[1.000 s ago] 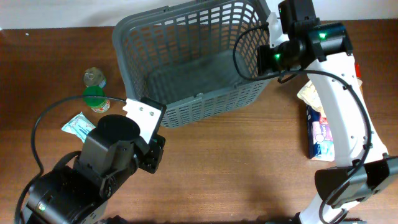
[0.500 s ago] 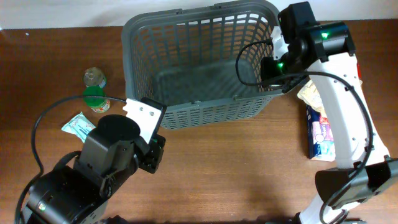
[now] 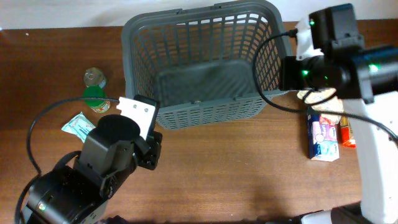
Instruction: Pack container
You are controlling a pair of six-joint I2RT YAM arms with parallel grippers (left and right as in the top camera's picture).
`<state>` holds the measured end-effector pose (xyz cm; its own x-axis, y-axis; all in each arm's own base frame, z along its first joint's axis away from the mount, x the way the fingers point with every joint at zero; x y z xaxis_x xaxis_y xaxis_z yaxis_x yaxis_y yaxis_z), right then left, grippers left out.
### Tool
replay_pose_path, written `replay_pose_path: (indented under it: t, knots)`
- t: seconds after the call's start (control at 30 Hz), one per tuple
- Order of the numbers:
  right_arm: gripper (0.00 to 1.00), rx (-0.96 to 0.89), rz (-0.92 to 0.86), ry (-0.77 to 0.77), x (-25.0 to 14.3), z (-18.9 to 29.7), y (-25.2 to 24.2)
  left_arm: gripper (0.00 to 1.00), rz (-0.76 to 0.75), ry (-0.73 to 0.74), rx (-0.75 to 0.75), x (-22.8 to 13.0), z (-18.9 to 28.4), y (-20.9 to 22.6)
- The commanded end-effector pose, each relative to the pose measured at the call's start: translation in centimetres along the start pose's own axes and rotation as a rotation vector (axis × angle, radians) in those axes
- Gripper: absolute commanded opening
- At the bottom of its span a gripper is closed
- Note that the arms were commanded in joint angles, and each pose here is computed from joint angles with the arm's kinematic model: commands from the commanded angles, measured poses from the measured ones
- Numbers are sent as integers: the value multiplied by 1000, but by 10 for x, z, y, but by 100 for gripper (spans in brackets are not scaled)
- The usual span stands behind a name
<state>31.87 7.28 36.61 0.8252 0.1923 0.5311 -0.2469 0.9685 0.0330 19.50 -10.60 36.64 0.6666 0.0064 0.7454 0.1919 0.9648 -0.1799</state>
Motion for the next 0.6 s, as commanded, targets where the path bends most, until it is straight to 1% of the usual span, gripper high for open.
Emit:
replay_pose_path:
  t: [0.0,0.1,0.2,0.3,0.37,0.4,0.47,0.57]
  knots:
    - [4,-98,-19,-43,6,9,-15,2,103,-39,108,4,0,16]
    - [4,-111,-44,-49,12,1,-25,2,184,-99,210,10,3,30]
    - [4,-127,-70,-48,15,-5,-36,2,232,-150,292,15,6,42]
    - [4,-158,-100,-65,18,-5,-52,2,325,-187,356,18,8,57]
    - [4,-190,-148,-76,18,-3,-73,2,430,-215,416,21,10,76]
    - [4,-196,-167,-78,17,-2,-80,2,458,-221,431,22,11,81]
    - [4,-172,-190,-86,16,0,-89,2,507,-221,448,23,11,92]
    - [4,-65,-173,-109,17,0,-90,2,544,-194,440,24,7,103]
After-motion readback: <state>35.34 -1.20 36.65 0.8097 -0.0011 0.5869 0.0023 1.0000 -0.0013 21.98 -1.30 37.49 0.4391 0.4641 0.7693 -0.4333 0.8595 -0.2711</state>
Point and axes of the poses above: each gripper's point midway between its finger pads, its own z axis back along the fingers, its own y axis along the line the jaws close on, x = y × z, the point moved 4 cm from there along z, back along the fingers, and after that the axes turned 12 degrees about z, right-handed, at the moved point
